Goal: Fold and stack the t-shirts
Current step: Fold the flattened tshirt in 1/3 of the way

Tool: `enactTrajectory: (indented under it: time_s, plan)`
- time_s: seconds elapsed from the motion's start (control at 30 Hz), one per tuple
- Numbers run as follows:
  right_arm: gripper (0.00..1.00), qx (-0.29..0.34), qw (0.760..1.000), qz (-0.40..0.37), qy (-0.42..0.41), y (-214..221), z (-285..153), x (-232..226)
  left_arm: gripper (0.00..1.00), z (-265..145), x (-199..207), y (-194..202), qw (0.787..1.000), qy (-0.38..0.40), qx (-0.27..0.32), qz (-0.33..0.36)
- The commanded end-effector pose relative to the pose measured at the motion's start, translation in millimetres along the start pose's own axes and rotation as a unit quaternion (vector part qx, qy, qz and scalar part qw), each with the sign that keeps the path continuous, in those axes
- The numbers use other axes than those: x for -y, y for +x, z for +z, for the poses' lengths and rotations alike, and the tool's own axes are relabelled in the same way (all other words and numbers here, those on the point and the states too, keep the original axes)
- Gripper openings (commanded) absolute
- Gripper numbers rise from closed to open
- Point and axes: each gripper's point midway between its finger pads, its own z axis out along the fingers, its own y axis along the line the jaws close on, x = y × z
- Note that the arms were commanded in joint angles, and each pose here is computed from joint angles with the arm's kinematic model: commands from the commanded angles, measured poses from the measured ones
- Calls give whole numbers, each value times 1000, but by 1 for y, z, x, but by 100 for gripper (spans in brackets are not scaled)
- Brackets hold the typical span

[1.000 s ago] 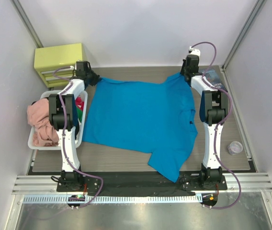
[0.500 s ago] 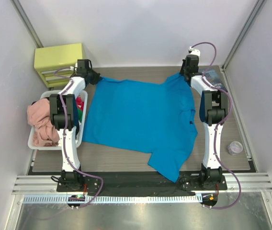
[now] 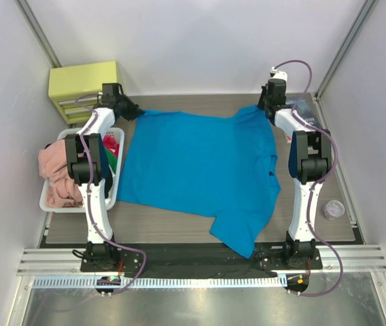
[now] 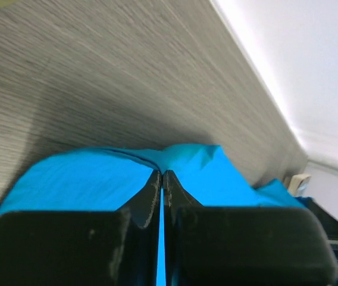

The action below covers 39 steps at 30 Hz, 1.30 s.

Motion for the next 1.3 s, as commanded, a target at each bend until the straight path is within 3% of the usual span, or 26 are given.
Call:
enactTrajectory:
  time_s: [0.0, 0.63, 1.27]
  plan:
    - [1, 95, 996, -2, 1, -81, -55, 1, 0, -20, -5, -15, 999, 17, -11, 30]
    - [1, 83, 996, -12, 39, -51, -122, 30, 0, -37, -38, -13, 998, 6, -47, 30]
    - [1, 60, 998, 16, 28, -24, -135, 30, 0, -69, -5, -33, 999, 13, -26, 41]
